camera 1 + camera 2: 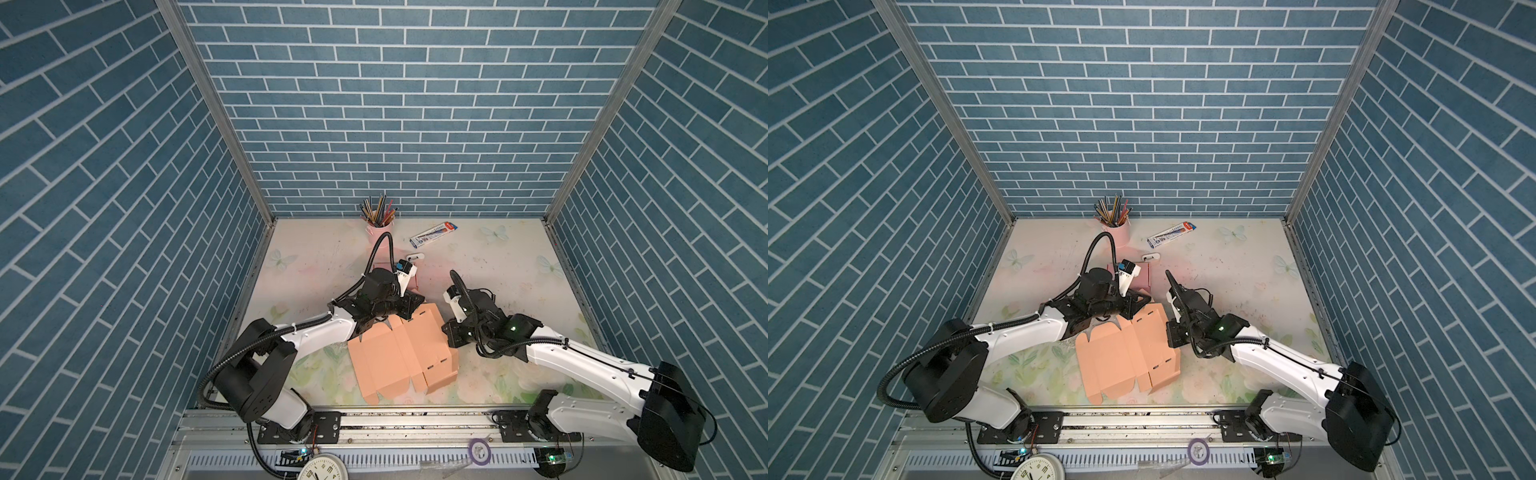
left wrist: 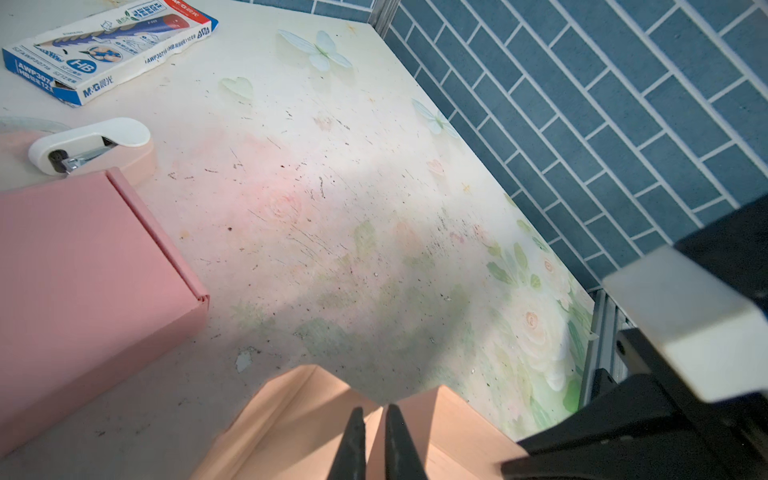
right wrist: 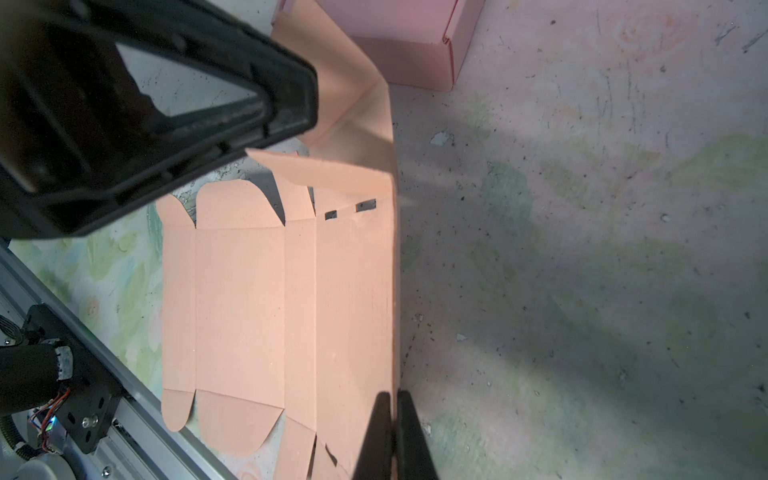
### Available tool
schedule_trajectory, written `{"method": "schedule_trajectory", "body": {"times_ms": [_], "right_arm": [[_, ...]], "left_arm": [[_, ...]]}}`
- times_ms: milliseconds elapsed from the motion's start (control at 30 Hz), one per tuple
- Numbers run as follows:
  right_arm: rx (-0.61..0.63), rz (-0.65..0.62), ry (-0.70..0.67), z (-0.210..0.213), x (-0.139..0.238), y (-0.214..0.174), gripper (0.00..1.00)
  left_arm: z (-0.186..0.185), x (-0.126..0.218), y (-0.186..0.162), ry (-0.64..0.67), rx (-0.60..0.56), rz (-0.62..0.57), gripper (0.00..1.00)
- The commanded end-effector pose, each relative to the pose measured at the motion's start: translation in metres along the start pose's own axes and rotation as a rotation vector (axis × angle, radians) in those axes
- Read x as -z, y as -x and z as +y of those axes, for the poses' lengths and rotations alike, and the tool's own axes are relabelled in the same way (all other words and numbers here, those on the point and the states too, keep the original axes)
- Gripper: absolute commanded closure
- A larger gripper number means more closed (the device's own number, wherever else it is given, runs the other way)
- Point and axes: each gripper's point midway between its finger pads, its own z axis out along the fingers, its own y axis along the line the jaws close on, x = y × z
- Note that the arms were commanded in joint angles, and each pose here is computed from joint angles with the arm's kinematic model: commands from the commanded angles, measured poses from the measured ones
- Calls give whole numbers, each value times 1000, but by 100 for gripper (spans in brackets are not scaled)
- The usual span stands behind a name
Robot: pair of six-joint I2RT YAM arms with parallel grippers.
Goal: Fold the paper box
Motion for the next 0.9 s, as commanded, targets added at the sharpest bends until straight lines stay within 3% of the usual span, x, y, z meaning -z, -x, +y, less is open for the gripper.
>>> {"method": "schedule_trajectory", "body": {"times_ms": [0,433,700,867], "right_arm": [[40,-27,0,6,7,12,100],[57,-10,-22,2,5,9,100],[84,16,-59,-6,3,2,100],[99,26,-56,-5,1,0,100]], "left_arm": [[-3,1,-11,-7,-5,24,87],[-17,1,-24,-40,-5,37,87],[24,15,-36,27,110,23,86],[48,24,-44,97,124,34,74]]}}
